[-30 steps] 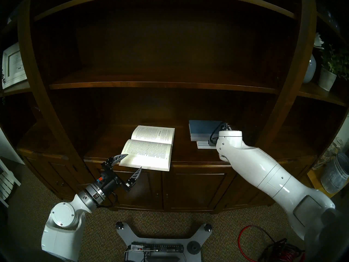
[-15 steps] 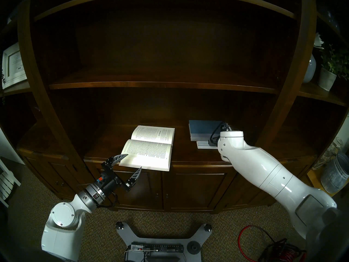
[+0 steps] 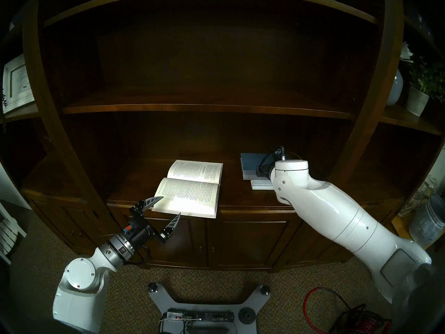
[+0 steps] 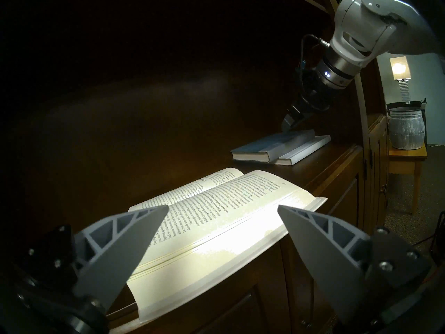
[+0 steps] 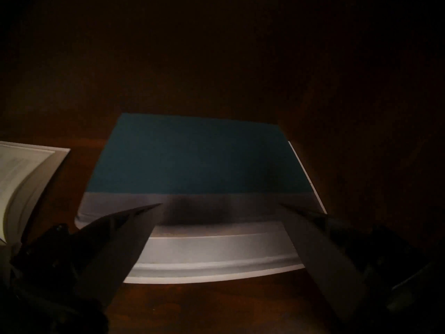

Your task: Close the books and align them horizontally on the shelf

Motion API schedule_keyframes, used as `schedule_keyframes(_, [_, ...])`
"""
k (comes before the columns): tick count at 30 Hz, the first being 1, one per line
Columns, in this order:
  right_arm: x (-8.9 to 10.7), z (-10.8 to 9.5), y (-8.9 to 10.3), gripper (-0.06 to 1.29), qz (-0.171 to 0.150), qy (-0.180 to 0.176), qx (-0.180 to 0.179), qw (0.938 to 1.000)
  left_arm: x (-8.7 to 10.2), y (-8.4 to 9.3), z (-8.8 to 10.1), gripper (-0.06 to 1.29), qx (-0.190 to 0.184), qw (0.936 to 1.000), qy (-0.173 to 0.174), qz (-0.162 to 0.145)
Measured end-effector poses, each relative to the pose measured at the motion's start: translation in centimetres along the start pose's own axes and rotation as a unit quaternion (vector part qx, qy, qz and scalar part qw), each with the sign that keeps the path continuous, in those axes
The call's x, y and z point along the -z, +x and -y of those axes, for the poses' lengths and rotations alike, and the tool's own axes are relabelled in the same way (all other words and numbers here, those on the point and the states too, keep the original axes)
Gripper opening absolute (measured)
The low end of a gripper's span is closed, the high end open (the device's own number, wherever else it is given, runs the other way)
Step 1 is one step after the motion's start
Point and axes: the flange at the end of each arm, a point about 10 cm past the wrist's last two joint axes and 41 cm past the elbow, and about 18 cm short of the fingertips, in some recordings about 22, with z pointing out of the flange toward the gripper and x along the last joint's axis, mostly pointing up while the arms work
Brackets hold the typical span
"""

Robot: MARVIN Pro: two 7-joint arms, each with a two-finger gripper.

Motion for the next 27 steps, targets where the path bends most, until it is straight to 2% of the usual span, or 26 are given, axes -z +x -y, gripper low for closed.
schedule_keyframes(5, [1.9, 1.2, 0.6, 1.21, -0.001, 0.026, 0.013, 0.9996, 0.0, 0.0, 0.0, 1.23, 0.000, 1.0000, 0.000, 0.000])
schedule_keyframes(11, [2.2, 2.1, 0.8, 1.21, 0.011, 0.040, 0.020, 0.9989, 0.0, 0.0, 0.0, 1.23, 0.000, 1.0000, 0.000, 0.000])
schedule_keyframes(27, [-0.2, 7.5, 0.6, 1.21, 0.043, 0.092, 0.065, 0.9927, 0.0, 0.0, 0.0, 1.23, 0.000, 1.0000, 0.000, 0.000])
